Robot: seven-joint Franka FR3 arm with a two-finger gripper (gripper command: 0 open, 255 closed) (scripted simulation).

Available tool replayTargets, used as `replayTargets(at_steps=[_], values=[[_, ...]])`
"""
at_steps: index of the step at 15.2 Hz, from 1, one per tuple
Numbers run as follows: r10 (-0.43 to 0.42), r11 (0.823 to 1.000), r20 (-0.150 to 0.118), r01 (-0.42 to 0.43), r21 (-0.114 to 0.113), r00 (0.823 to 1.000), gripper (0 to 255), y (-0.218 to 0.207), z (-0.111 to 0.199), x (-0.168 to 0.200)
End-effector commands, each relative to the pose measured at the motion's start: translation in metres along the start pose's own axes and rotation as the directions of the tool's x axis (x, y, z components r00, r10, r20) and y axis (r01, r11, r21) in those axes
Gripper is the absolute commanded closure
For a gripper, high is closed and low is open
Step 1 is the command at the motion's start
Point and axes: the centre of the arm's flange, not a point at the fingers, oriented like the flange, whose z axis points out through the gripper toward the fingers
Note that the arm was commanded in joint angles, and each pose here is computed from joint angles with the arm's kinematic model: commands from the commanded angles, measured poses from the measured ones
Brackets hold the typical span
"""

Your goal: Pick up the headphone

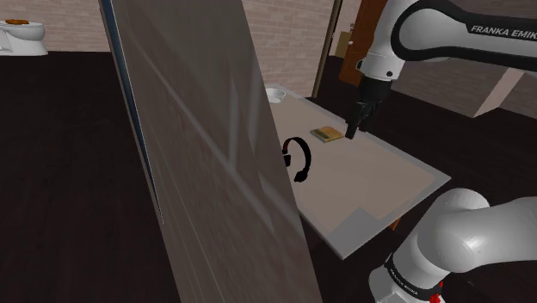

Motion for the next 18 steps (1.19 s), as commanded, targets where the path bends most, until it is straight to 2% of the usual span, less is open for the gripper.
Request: replayTargets(at_steps=[1, 18], values=[[0.0, 1.0, 0.0, 0.0, 0.0, 1.0, 0, 0.0, 0.0, 0.0], [0.06, 0.998, -0.004, -0.06, 0.025, 0.998, 0, 0.102, 0.106, 0.171]])
